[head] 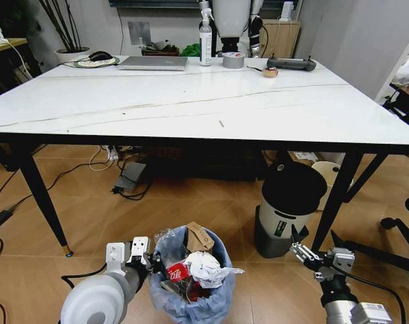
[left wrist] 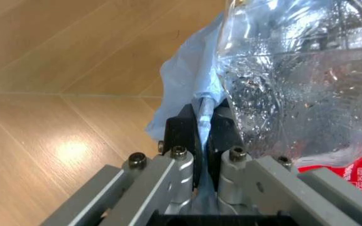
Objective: Pick up the trash bin and place the trash from the table into it.
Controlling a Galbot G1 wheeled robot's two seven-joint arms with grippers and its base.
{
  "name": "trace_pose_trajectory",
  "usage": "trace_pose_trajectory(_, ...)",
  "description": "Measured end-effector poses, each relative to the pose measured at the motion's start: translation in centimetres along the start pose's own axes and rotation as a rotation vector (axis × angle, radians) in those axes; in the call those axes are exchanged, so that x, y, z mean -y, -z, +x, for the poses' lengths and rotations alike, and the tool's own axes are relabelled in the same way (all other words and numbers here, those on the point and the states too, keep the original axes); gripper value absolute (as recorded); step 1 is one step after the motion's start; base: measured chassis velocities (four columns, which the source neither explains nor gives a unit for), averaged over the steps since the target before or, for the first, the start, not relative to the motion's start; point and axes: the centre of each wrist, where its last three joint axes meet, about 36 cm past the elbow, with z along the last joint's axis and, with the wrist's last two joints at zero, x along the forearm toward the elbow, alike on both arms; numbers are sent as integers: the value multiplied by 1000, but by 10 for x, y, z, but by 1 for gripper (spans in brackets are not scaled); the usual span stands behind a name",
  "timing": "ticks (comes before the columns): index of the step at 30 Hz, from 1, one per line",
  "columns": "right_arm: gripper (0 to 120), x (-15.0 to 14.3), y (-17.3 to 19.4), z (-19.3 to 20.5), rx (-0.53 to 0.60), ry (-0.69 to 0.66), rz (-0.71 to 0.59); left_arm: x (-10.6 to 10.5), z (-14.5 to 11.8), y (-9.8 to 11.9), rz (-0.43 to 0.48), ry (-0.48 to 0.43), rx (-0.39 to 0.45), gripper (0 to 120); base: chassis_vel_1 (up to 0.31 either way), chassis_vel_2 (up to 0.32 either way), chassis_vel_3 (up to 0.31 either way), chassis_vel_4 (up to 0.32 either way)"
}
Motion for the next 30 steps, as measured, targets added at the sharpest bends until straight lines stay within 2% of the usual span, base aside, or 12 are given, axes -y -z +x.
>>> trace_pose_trajectory(23,100,2,0,0,7,-3,9,-2,-4,0,4,9,-3,0,0,0,0,0)
trace_pose_trajectory(30,100,2,0,0,11,-4,7,-11,-17,-1,14,60,-8,0,0,0,0,0)
